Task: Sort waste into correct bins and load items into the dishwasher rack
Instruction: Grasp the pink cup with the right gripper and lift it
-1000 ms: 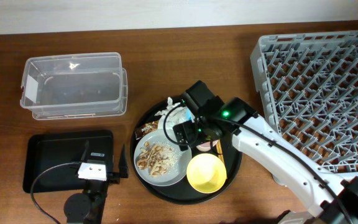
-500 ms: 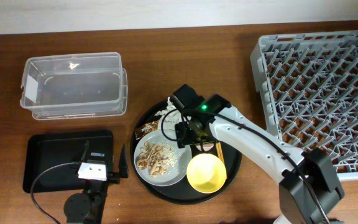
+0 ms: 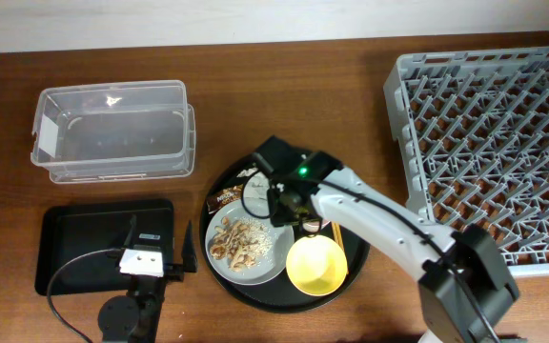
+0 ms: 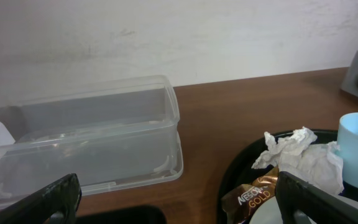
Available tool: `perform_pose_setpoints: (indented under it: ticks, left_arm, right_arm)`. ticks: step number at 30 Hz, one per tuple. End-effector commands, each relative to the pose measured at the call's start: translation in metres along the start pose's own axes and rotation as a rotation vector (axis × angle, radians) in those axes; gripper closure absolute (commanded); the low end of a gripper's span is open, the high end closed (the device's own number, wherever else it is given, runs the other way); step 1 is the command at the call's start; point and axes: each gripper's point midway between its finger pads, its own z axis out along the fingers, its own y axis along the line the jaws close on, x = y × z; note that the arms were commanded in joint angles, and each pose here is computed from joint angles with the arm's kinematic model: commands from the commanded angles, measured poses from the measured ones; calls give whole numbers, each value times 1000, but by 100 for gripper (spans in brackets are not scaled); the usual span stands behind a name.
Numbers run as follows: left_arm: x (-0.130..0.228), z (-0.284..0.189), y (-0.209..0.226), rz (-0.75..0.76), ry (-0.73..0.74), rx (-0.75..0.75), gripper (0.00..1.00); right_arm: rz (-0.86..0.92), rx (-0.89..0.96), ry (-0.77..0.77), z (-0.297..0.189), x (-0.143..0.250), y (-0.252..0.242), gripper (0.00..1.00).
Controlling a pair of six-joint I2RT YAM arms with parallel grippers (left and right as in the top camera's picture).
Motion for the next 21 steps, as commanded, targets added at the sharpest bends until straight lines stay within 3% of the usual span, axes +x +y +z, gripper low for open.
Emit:
perform_pose_setpoints:
  ticks: [1,7,19,21]
  left_arm:
    - [2,0,-1,16,-1,9,1]
    - [2,0,-1,16,-2,9,1]
    - [2,0,-1,16,-2,9,0]
    - [2,0,-1,16,-1,9,1]
  right_arm:
    - [-19,78,-13,10,7,-2,52]
    - [-8,99,-18,10,5,-8,53]
    - [-12,138,5,2,9,-15,96]
    - [-13,143,12,-5,9,-15,96]
